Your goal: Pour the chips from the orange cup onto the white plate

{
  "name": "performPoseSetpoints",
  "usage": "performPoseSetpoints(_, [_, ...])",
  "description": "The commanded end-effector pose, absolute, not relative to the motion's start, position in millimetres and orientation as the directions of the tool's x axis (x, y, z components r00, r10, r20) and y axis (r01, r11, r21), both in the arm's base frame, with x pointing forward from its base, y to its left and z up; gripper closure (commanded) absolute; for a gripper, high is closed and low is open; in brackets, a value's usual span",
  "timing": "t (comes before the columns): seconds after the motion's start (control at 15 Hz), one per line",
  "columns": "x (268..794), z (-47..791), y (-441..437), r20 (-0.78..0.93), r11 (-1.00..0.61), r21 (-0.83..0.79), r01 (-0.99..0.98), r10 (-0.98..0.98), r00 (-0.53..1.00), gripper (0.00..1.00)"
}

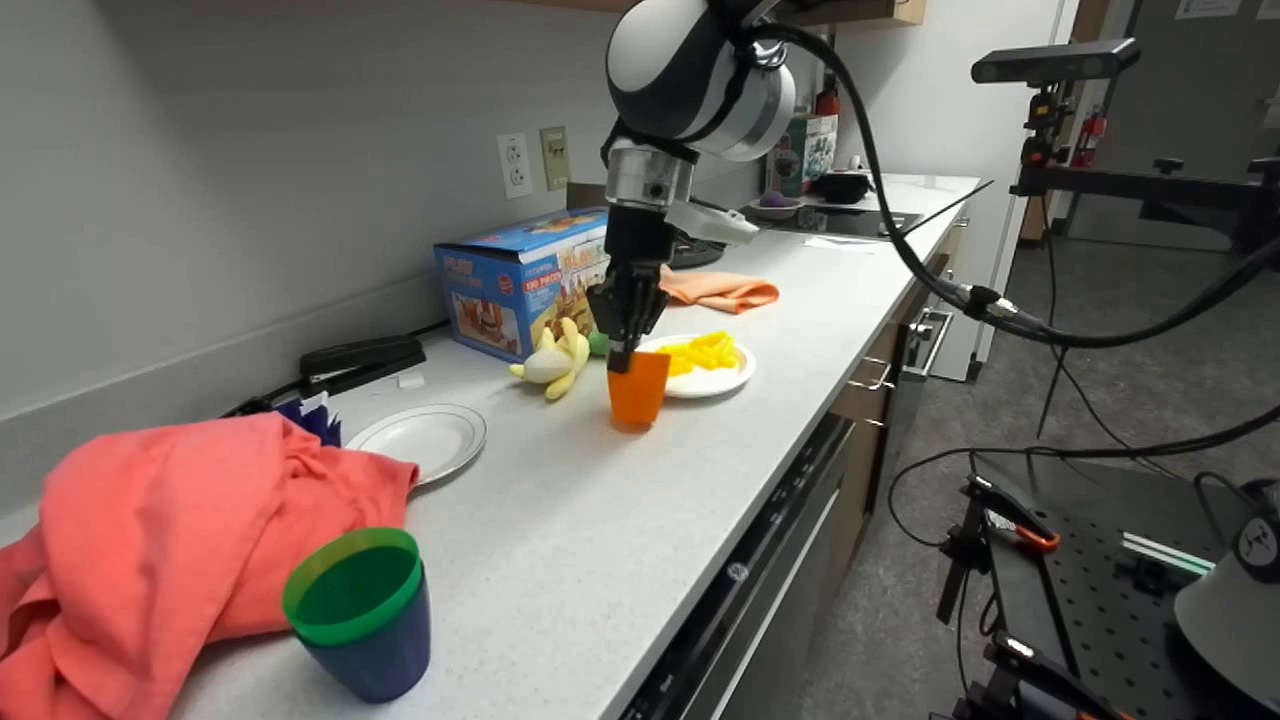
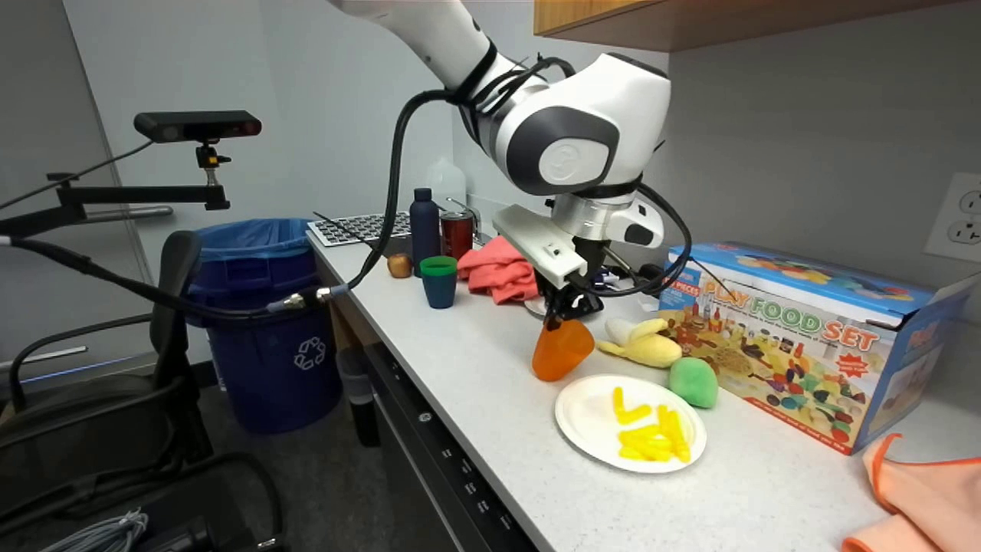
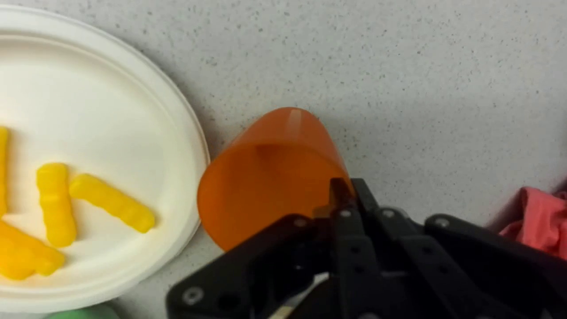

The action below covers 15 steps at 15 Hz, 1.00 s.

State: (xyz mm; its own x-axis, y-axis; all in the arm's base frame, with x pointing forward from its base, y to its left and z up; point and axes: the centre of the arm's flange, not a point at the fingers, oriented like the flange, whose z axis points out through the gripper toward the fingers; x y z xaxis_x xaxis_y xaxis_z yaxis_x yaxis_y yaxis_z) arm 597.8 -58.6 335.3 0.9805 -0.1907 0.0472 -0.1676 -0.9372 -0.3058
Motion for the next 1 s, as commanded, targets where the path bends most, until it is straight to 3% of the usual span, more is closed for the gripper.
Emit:
performPoseSetpoints(0.0, [571,329,-43,0.16,-0.98,-0.194,-0.036,-0.068,0.985,0.99])
performPoseSetpoints(0.4, [563,337,-28,0.223,-0.997,-0.062,0.051,0.036,0.974,0.99])
performPoseSetpoints(0.93, [571,333,-31,0.204,-0.996,-0.071,0.058,0.042,0.978,0.96])
